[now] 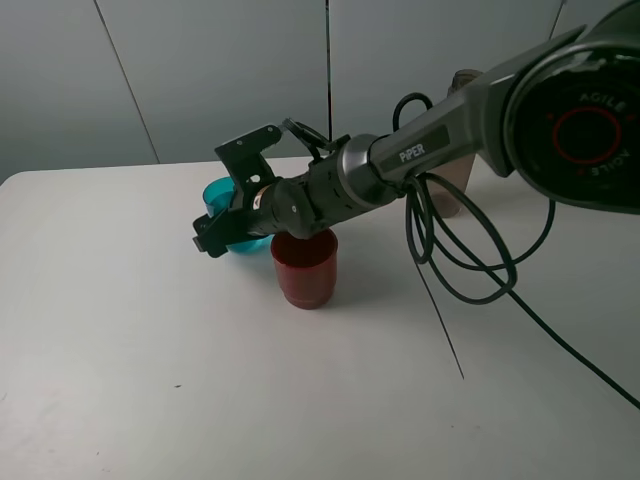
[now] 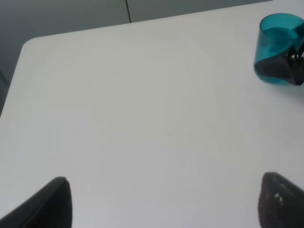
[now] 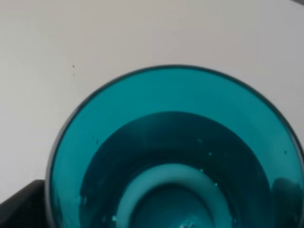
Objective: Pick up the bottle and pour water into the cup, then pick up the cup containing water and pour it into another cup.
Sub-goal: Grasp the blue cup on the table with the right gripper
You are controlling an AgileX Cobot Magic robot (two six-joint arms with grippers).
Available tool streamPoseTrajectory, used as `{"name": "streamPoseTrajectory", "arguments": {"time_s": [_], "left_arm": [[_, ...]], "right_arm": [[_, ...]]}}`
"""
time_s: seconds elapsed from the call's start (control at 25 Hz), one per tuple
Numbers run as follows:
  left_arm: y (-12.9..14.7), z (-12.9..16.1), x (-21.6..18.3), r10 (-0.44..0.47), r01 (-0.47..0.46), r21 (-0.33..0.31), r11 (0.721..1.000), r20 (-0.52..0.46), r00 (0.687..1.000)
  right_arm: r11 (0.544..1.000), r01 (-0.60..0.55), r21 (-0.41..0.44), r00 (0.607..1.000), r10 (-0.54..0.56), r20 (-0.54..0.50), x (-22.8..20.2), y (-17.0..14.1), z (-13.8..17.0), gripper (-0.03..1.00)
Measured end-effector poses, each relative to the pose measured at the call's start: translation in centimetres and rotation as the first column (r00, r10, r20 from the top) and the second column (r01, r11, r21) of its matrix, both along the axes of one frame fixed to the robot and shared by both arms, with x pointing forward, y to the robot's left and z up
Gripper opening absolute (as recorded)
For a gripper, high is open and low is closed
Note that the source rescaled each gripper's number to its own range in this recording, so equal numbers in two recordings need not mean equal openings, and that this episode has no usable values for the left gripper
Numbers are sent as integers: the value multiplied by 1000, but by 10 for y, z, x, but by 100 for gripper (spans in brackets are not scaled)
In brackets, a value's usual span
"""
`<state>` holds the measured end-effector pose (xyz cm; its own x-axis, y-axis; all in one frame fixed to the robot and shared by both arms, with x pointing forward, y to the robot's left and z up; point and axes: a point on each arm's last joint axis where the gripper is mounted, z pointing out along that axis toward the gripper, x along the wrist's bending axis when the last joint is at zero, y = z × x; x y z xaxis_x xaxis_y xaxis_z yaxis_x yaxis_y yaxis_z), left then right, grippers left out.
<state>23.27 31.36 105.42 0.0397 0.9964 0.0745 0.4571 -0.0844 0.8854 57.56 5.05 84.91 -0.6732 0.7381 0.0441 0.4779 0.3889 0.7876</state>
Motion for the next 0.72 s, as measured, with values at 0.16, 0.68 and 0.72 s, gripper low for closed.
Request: {"name": "streamPoseTrajectory", "arguments": {"time_s": [0.16,0.68,0.72], "left_arm": [[0,0,0,0,0,0,1000,0,1000],[0,0,0,0,0,0,1000,0,1000],[0,0,0,0,0,0,1000,0,1000]], "right_arm": [[1000,0,16,1000,0,15,4,4,6,100],[1000,16,20,1000,-16,-2,7,6,-2,100],[1000,18,21,1000,-18,-3,7,6,-2,100]]}}
